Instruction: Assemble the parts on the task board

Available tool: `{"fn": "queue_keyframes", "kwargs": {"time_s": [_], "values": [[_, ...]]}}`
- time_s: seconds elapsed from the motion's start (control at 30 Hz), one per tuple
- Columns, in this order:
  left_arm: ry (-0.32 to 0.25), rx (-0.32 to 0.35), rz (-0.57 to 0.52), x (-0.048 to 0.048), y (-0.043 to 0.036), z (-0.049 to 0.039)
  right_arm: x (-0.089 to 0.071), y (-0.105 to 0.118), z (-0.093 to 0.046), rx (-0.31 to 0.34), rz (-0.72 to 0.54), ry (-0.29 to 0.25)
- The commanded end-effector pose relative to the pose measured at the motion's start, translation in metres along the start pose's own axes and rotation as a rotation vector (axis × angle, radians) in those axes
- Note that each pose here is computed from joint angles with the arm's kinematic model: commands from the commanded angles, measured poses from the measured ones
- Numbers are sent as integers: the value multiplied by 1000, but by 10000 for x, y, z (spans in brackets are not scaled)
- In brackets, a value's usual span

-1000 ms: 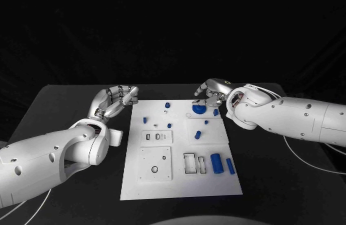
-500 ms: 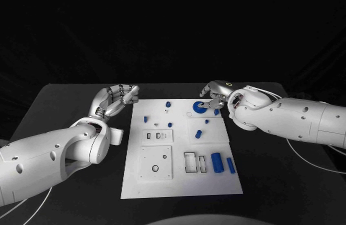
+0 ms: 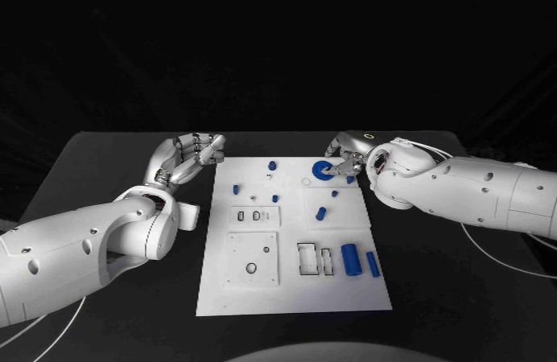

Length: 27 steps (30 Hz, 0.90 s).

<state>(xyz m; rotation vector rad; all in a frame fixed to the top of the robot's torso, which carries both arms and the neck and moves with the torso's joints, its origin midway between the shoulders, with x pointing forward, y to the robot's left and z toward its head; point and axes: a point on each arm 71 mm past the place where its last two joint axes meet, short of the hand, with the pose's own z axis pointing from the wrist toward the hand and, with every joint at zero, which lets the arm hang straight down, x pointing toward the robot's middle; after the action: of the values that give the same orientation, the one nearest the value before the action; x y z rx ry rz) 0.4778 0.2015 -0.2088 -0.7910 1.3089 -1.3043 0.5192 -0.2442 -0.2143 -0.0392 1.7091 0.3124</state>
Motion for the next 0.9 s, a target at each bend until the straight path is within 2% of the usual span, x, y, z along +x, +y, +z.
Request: {"fn": "queue_keyframes", "kwargs": {"time_s": [0.03,0.9], "values": [[13,13,-4,22,-18,3,22,-5,3,17,-24,19],[6,12,0,-5,-17,-9,71,63,27,16,-24,43]]}}
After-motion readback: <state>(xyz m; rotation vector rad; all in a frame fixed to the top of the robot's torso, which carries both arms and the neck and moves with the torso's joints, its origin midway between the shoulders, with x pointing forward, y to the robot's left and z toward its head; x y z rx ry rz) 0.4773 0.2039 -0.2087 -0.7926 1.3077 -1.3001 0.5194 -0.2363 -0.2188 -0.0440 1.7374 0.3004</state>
